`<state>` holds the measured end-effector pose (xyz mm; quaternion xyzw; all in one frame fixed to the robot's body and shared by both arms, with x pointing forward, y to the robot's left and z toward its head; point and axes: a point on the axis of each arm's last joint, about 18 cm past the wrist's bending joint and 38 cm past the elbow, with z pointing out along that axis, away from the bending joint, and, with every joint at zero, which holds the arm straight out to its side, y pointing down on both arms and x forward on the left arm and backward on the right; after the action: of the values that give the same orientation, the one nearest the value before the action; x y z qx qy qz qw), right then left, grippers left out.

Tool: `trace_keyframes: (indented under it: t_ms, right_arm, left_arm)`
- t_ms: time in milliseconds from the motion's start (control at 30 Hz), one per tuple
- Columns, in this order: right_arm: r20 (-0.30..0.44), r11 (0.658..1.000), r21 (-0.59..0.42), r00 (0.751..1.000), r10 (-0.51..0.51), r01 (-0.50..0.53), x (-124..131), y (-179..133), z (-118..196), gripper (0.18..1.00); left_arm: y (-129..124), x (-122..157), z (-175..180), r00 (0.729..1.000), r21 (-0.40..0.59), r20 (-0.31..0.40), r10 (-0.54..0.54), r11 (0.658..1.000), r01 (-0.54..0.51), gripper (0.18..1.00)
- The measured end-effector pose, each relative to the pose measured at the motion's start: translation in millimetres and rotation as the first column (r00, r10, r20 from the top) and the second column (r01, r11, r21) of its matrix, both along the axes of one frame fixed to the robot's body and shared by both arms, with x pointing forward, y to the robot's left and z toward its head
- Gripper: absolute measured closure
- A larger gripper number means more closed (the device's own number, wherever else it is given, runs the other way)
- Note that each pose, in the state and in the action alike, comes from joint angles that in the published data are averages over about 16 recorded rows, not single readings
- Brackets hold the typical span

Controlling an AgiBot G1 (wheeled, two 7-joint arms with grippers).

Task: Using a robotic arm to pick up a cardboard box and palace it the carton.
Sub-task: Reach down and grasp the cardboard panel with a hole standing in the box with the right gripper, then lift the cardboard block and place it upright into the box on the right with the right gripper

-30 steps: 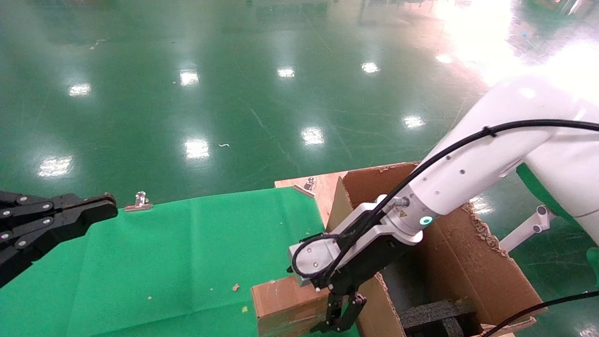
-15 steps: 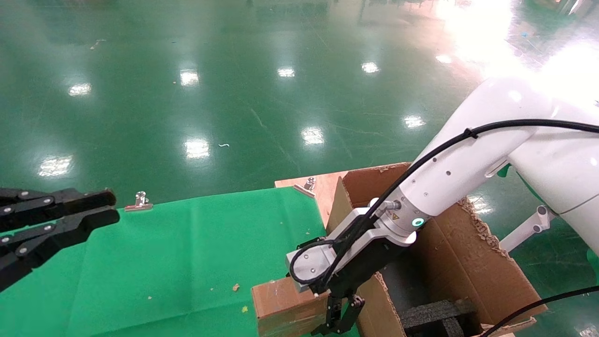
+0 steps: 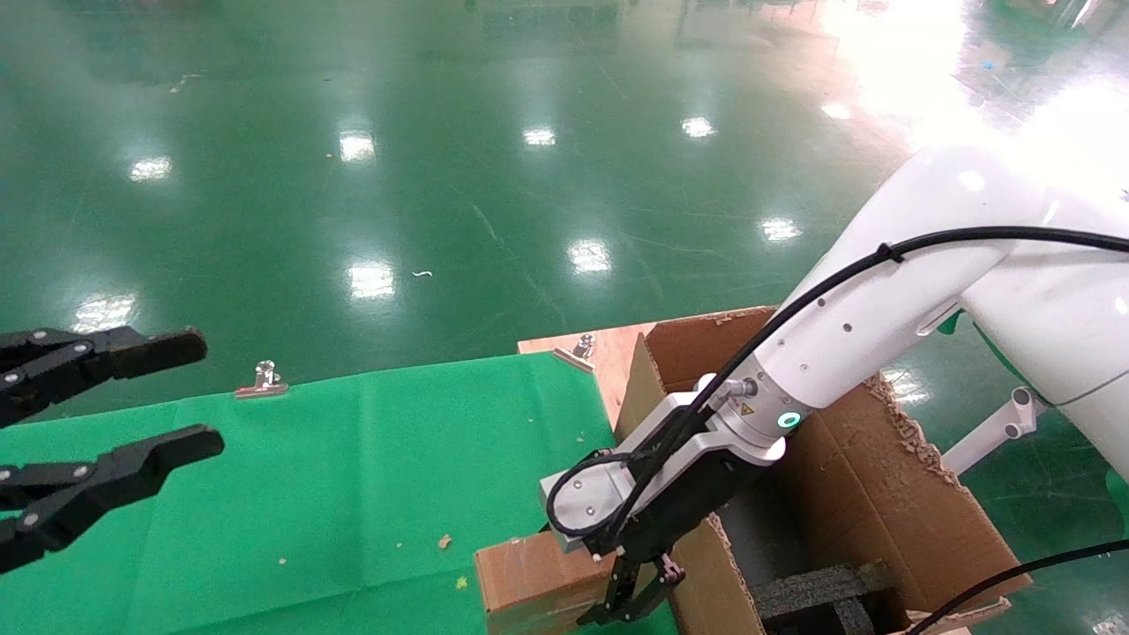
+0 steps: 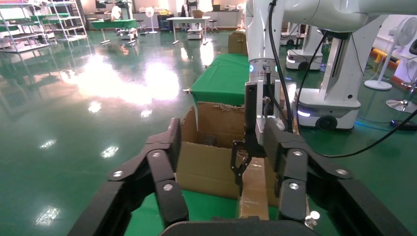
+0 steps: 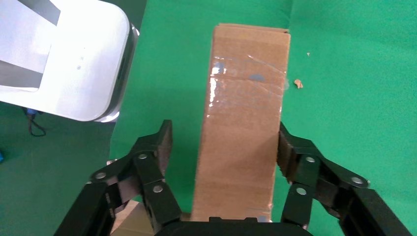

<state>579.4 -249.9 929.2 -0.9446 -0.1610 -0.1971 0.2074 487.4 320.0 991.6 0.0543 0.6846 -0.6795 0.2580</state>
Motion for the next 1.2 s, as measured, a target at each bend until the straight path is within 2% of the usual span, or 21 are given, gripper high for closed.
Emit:
trace_keyframes:
  t_ms: [433, 733, 933, 1200]
  right_arm:
    - [0.001, 1.000, 0.000, 1.000, 0.000, 0.000, -0.3, -0.2, -0.1, 0.604]
    - [0.012, 1.000, 0.021, 1.000, -0.006, 0.005, -2.3, -1.7, 10.1, 0.755]
    - [0.065, 0.998, 0.065, 0.998, -0.008, 0.004, -8.6, -3.6, 47.1, 0.798]
    - [0.206, 0.993, 0.115, 0.978, -0.008, -0.016, -27.8, -7.9, 129.8, 0.817]
  left_arm:
    - [0.0, 0.0, 0.0, 1.000, 0.000, 0.000, 0.000, 1.000, 0.000, 0.402]
    - [0.0, 0.0, 0.0, 1.000, 0.000, 0.000, 0.000, 1.000, 0.000, 0.271]
    - [0.0, 0.0, 0.0, 1.000, 0.000, 0.000, 0.000, 1.000, 0.000, 0.216]
    - [0.0, 0.0, 0.0, 1.000, 0.000, 0.000, 0.000, 1.000, 0.000, 0.187]
